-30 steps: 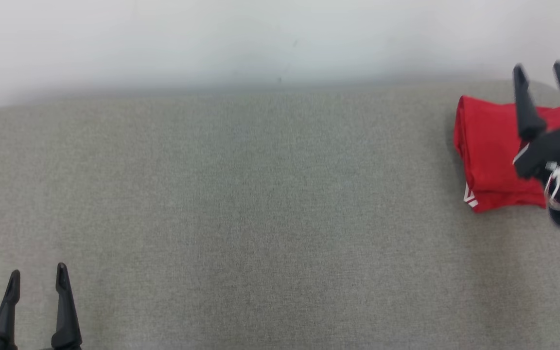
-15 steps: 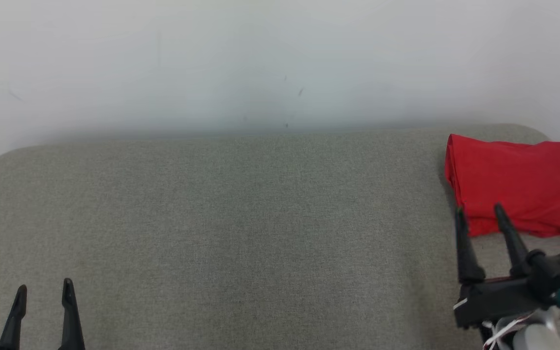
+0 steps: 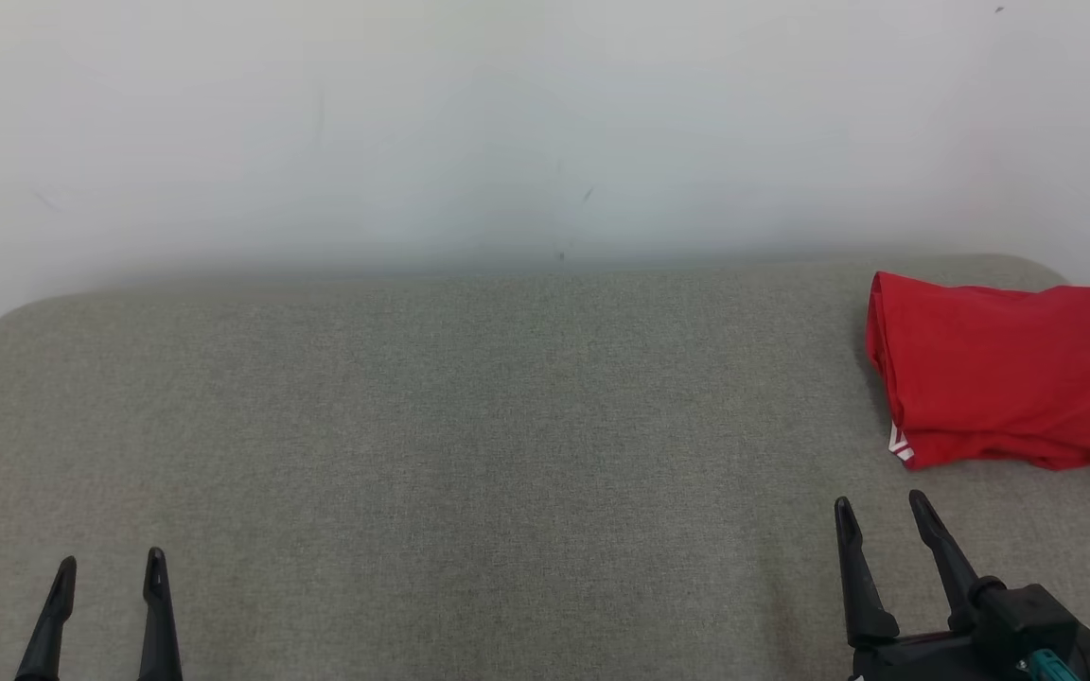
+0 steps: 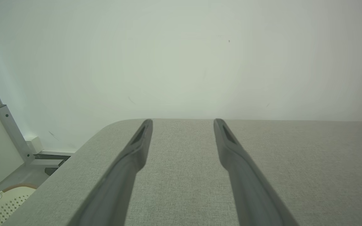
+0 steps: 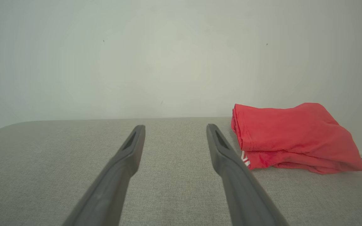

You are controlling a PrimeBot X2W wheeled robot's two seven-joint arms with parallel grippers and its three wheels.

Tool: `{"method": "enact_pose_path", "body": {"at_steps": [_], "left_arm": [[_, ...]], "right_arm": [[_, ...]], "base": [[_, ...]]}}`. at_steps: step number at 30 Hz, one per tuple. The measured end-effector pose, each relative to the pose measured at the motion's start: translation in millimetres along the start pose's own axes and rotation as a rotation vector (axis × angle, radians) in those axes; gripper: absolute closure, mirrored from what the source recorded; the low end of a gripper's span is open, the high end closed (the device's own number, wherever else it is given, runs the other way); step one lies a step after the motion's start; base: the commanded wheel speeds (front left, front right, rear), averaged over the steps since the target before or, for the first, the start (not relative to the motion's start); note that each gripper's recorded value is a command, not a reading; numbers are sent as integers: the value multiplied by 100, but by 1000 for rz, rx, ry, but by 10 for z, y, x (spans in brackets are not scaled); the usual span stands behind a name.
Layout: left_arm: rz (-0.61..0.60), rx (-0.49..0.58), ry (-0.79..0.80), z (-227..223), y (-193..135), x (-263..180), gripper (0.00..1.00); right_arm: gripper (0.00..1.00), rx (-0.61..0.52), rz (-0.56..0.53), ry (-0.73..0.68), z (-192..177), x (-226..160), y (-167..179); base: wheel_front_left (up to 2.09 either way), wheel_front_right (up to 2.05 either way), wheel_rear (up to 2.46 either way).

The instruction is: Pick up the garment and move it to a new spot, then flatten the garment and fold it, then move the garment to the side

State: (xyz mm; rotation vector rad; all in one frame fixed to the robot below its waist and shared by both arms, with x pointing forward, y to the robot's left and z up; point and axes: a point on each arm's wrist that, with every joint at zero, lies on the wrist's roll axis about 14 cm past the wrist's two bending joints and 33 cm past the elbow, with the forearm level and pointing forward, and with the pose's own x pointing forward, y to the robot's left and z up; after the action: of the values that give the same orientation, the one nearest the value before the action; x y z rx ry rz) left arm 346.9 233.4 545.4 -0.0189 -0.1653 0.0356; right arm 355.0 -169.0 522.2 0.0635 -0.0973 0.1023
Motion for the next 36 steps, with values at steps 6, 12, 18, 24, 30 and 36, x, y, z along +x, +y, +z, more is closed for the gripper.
{"method": "enact_pose_path", "body": {"at_steps": [6, 12, 18, 24, 30, 36], "left_arm": [[-18, -9, 7, -23, -41, 16, 0], [-14, -15, 10, -32, -36, 22, 0], [-4, -41, 53, -179, -69, -18, 100], [14, -141, 96, -291, -93, -44, 100], [34, -256, 126, -366, -116, -53, 100], [51, -367, 143, -404, -140, -43, 100]], "right_arm": [[0, -5, -5, 0, 15, -6, -11], [0, 0, -5, 2, 15, -5, -8], [100, 10, -11, 58, -157, -65, -16], [100, 109, -41, 91, -246, -99, -67], [100, 227, -79, 102, -270, -97, -146], [100, 337, -111, 112, -300, -100, -212]], "base": [[0, 0, 0], [0, 0, 0], [0, 0, 0], [0, 0, 0], [0, 0, 0], [0, 0, 0]]}}
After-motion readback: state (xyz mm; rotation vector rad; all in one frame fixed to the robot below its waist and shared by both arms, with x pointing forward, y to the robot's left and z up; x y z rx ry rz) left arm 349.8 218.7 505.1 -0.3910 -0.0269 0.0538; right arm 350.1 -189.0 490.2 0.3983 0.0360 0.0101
